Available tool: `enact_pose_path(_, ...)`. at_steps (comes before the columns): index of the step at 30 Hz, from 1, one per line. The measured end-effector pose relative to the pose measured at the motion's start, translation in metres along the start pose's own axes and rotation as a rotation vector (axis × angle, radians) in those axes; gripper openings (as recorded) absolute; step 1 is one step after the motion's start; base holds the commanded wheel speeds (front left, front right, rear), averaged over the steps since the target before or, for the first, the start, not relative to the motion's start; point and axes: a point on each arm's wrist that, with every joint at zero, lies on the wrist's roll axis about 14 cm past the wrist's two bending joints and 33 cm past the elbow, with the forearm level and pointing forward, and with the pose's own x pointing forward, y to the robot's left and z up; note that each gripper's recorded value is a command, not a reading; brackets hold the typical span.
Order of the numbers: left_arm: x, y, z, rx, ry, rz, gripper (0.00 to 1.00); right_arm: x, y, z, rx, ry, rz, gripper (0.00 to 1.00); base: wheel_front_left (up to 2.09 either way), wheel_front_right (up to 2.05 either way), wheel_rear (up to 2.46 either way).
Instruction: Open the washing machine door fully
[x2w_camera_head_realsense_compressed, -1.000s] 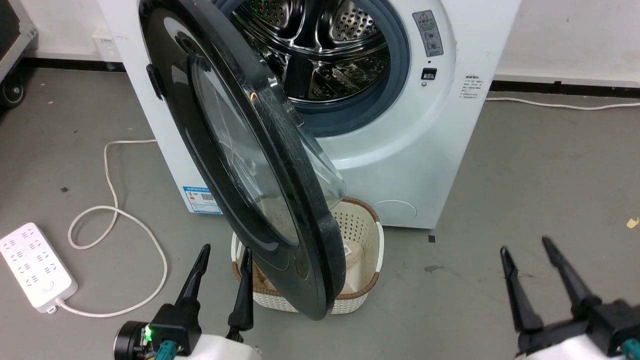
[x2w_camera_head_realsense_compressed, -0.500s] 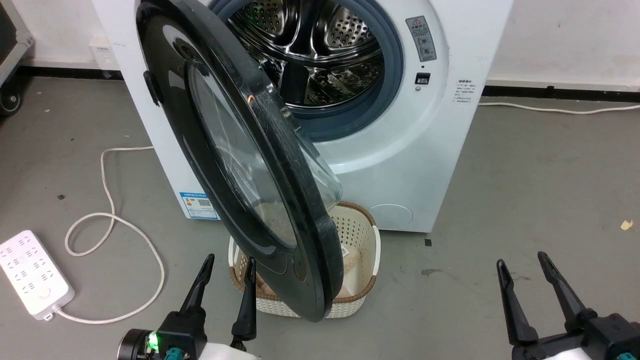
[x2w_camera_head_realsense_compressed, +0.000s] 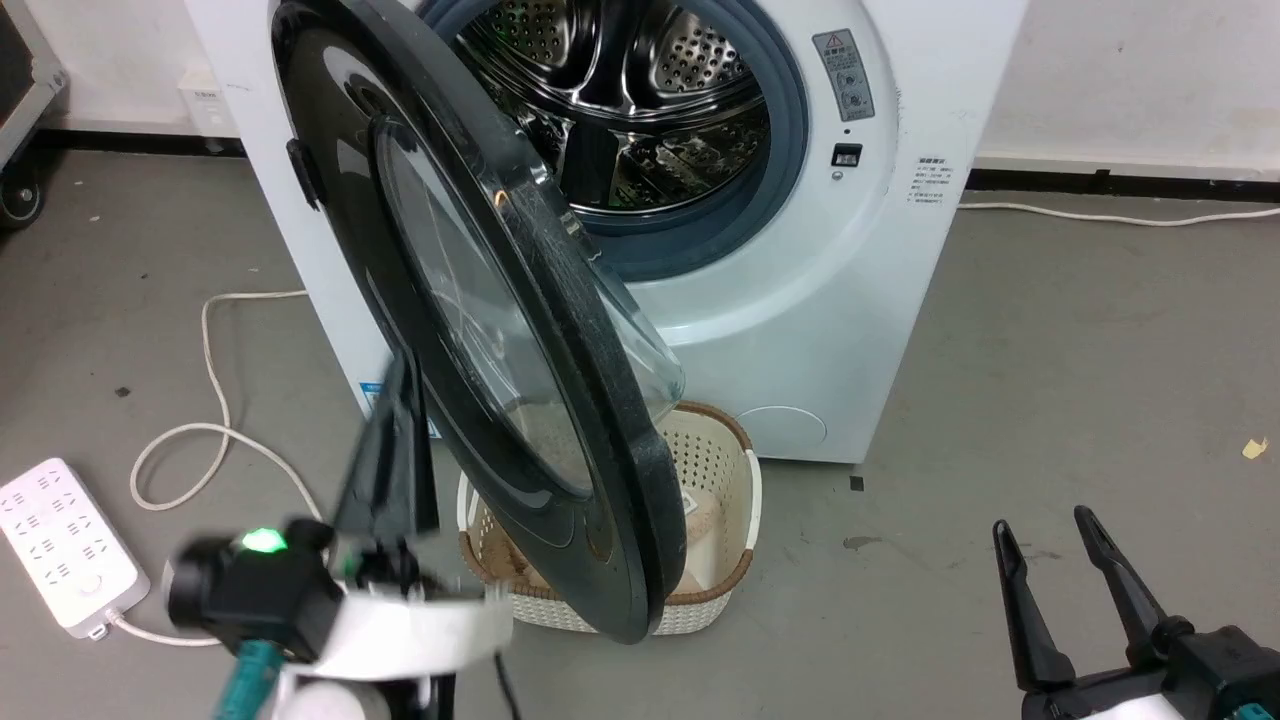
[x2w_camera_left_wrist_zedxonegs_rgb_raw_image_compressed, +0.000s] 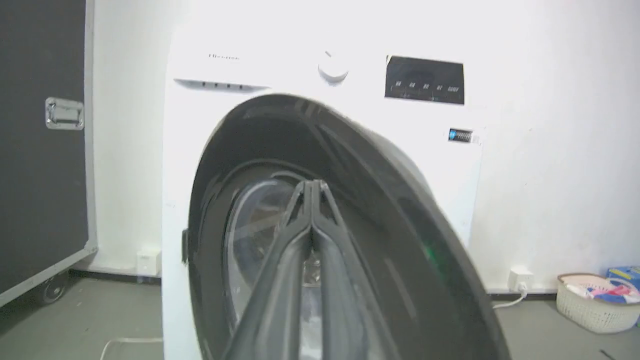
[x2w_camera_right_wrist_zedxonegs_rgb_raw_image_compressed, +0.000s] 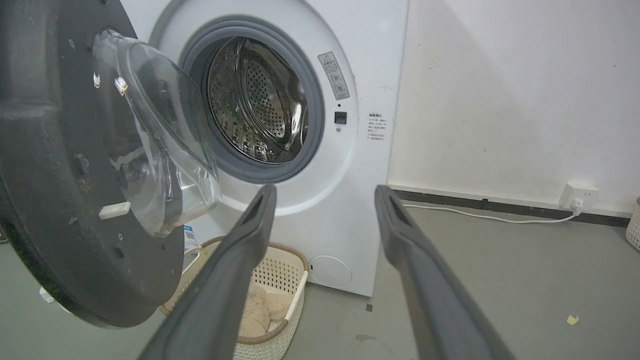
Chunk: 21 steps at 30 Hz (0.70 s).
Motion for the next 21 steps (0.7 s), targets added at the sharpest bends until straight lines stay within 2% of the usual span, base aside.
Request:
enact_pose_path(5, 0.028, -0.029, 0.066, -0.041, -0.225, -0.075, 0.00, -0.001, -0.002, -0.001, 0.002, 0.003, -0.007, 1.00, 0.00, 0.00, 0.00)
enact_pose_path(10, 0.040, -0.079, 0.089, -0.094, -0.272, -0.222, 0.00, -0.002, -0.002, -0.001, 0.011, 0.004, -0.010, 1.00, 0.00, 0.00, 0.00)
enact_pose_path(16, 0.034, -0.139, 0.066, -0.157, -0.142, -0.397, 0.00, -0.004, -0.004, -0.005, 0.018, 0.016, -0.017, 1.00, 0.00, 0.00, 0.00)
enact_pose_path(21, 0.021, -0.167, 0.020, -0.178, 0.025, -0.459, 0.00, -0.004, -0.005, -0.011, 0.024, 0.033, -0.023, 1.00, 0.00, 0.00, 0.00)
